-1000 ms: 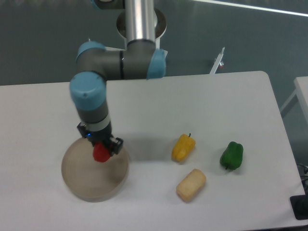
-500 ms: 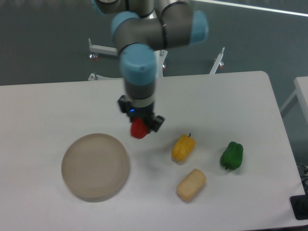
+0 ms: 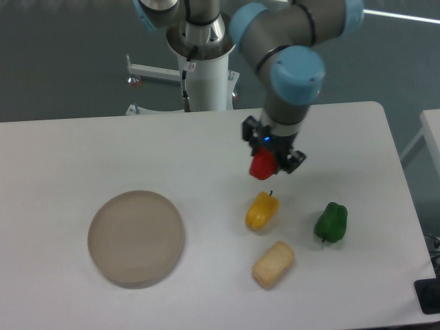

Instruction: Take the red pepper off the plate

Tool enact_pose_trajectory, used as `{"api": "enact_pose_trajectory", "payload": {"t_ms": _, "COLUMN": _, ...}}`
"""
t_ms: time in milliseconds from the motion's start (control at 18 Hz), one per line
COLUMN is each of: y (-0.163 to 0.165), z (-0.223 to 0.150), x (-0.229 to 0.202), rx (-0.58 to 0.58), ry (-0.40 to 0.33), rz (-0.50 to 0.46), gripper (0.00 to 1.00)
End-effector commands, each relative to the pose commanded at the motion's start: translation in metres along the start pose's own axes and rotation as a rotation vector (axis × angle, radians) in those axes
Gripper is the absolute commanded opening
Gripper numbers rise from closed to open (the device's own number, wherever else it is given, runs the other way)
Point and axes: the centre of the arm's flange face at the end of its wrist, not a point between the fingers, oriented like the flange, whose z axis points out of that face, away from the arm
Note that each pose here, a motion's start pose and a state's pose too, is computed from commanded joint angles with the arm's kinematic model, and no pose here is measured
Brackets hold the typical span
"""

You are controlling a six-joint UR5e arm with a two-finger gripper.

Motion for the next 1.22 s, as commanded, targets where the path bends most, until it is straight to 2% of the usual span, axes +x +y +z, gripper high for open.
{"api": "enact_pose_trajectory", "payload": {"t_ms": 167, "y": 0.026, "z": -0.001, "x": -0.001, "rx": -0.006, "ry": -0.005, "rz": 0.077, "gripper": 0.24}}
{"api": "enact_pose_trajectory", "payload": {"t_ms": 333, "y": 0.03, "z": -0.007, "x": -0.003, "rx": -0.002, "ry": -0.023, "rz": 0.076, "gripper": 0.25}}
{"api": "enact_pose_trajectory", "payload": {"t_ms": 611, "y": 0.023, "z": -0.016, "x": -0.004, "rx": -0.009, "ry": -0.045, "rz": 0.136, "gripper": 0.25}}
{"api": "enact_pose_trajectory", "payload": {"t_ms": 1222, "y": 0.018, "z": -0.01, "x": -0.006, "rx": -0.008, "ry": -0.037, "rz": 0.136, "gripper": 0.26}}
